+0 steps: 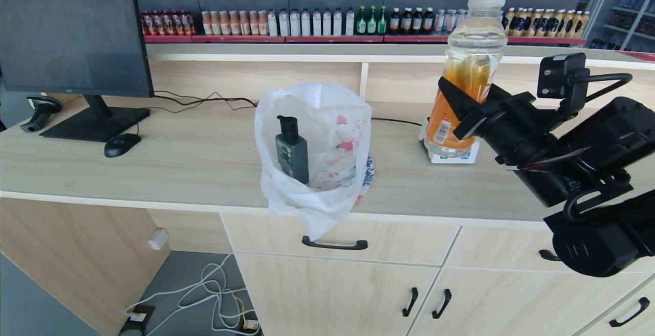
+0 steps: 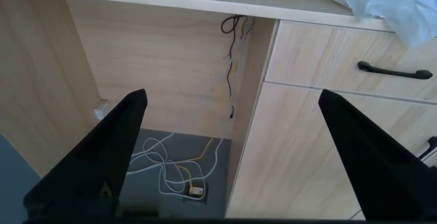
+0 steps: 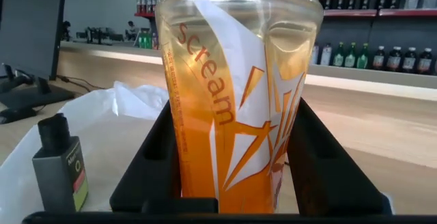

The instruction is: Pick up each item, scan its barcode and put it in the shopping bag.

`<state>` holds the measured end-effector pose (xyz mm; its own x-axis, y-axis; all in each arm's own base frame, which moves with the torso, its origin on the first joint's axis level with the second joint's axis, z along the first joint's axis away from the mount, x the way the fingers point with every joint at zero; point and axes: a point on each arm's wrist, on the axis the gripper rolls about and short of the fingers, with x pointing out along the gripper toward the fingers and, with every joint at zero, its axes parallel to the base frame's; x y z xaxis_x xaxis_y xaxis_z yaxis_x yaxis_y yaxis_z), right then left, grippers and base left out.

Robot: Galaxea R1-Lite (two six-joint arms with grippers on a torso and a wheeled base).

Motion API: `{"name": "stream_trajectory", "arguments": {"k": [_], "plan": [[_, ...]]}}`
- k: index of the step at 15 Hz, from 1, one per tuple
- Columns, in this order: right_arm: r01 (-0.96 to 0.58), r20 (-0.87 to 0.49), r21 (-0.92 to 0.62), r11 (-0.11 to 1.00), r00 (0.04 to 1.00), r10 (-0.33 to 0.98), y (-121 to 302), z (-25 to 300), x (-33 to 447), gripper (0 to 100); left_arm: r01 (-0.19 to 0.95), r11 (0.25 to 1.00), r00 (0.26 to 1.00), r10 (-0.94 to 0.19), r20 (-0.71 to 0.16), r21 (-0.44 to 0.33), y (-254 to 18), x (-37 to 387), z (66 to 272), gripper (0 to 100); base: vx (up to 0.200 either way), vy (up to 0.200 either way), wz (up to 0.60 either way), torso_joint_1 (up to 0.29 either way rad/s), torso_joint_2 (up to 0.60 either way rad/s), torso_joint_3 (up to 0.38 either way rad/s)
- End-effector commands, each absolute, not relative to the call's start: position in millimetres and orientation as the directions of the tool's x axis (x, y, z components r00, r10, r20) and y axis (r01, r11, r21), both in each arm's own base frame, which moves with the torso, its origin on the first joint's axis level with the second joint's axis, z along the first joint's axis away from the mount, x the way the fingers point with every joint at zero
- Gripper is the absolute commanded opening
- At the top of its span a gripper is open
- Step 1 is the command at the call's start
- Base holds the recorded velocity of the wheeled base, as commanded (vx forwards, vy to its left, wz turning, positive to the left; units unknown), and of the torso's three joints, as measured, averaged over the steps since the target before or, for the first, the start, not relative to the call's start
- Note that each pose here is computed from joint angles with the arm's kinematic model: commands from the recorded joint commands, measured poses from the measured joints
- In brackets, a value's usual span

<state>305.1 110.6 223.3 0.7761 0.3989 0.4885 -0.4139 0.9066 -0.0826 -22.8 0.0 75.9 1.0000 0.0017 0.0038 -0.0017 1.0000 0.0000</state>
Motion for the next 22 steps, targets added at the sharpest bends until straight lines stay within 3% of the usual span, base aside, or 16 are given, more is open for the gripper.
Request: {"name": "stream_trajectory", "arguments": {"k": [1, 4, 11, 14, 22], "plan": [[-0.409, 0.485, -0.083, 0.909, 0.78, 0.396, 111, 221, 311, 0, -0.003, 1.0, 1.0, 0.003, 0.003, 0.0, 0, -23, 76, 100, 0.0, 0.2, 0.0, -0.002, 0.01, 0.007], [-0.404, 0.492, -0.081, 0.911, 0.779, 0.389, 111, 222, 313, 0, -0.002, 1.0, 1.0, 0.002, 0.003, 0.0, 0, -23, 76, 100, 0.0, 0.2, 0.0, 0.007, 0.0, 0.004], [-0.384, 0.518, -0.057, 0.921, 0.778, 0.356, 112, 228, 316, 0, -0.002, 1.0, 1.0, 0.002, 0.003, 0.0, 0, -23, 76, 100, 0.0, 0.0, 0.0, 0.0, 0.0, 0.0], [-0.382, 0.516, -0.055, 0.923, 0.78, 0.354, 112, 228, 316, 0, -0.002, 1.0, 1.0, 0.002, 0.003, 0.0, 0, -23, 76, 100, 0.0, 0.0, 0.6, 0.002, 0.0, 0.004], [-0.39, 0.489, -0.046, 0.92, 0.794, 0.361, 116, 216, 326, 0, -0.002, 1.0, 1.0, 0.002, 0.003, 0.0, 0, -23, 76, 100, 0.0, 0.0, 0.0, 0.0, 0.0, 0.0]]}}
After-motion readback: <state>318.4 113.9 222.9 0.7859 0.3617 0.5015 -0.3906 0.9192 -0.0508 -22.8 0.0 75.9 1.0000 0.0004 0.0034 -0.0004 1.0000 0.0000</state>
